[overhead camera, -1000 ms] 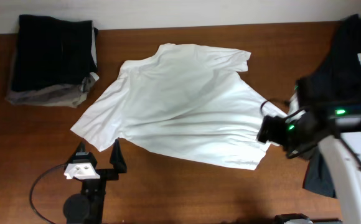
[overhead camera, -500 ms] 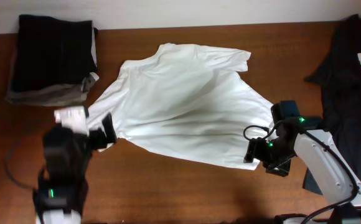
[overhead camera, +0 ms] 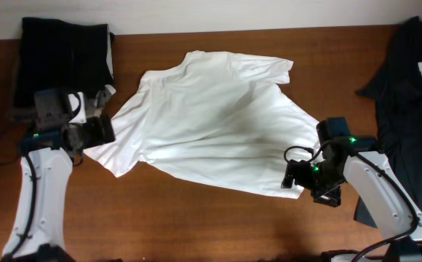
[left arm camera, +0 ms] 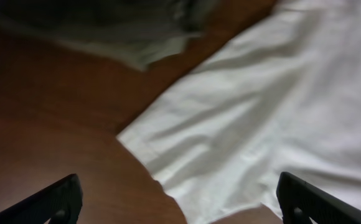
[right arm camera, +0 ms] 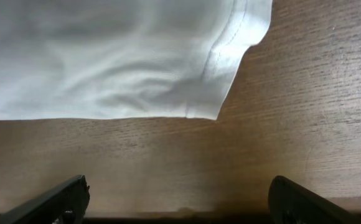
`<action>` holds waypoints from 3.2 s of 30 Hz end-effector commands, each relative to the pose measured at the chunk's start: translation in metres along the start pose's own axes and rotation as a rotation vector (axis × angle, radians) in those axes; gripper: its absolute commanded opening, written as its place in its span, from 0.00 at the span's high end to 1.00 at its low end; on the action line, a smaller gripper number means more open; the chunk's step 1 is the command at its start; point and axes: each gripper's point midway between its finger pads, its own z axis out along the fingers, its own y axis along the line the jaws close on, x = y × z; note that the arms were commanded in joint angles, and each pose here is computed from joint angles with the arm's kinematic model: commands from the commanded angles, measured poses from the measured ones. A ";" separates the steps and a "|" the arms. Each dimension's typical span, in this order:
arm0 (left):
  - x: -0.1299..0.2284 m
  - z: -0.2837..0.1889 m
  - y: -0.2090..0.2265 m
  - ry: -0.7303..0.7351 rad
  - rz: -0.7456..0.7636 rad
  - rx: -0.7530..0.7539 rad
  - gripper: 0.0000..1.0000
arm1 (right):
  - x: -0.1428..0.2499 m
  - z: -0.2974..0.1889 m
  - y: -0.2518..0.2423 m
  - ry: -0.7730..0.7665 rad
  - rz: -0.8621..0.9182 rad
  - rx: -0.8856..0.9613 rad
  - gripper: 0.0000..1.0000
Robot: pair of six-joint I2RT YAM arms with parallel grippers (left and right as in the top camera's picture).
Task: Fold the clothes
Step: 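Grasp the T-shirt's left and right lower edges with both grippers, then lift the T-shirt with both grippers and stretch it sideways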
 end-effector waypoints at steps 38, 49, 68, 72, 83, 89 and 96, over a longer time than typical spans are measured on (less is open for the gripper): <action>0.075 0.153 0.060 0.344 -0.200 -0.111 0.54 | 0.018 0.000 -0.032 -0.003 0.238 0.155 0.07; 0.079 0.152 0.059 0.361 -0.200 -0.110 0.66 | 0.000 0.038 -0.013 -0.065 0.183 -0.013 0.11; 0.080 0.151 0.059 0.366 -0.201 -0.107 0.94 | -0.023 0.071 -0.017 -0.045 0.224 0.018 0.96; 0.085 0.149 0.051 0.392 -0.209 -0.067 0.99 | -0.026 0.054 -0.012 -0.049 0.231 0.016 0.96; -0.042 -0.038 -0.004 -0.193 -0.108 0.108 1.00 | -0.030 -0.150 0.050 -0.455 0.053 -0.186 0.96; -0.057 -0.176 -0.037 -0.554 -0.019 0.213 0.99 | -0.006 -0.239 0.046 -0.660 0.002 -0.162 0.96; -0.062 -0.343 -0.041 -0.893 0.020 0.263 1.00 | 0.041 -0.361 0.059 -0.964 -0.085 -0.284 0.96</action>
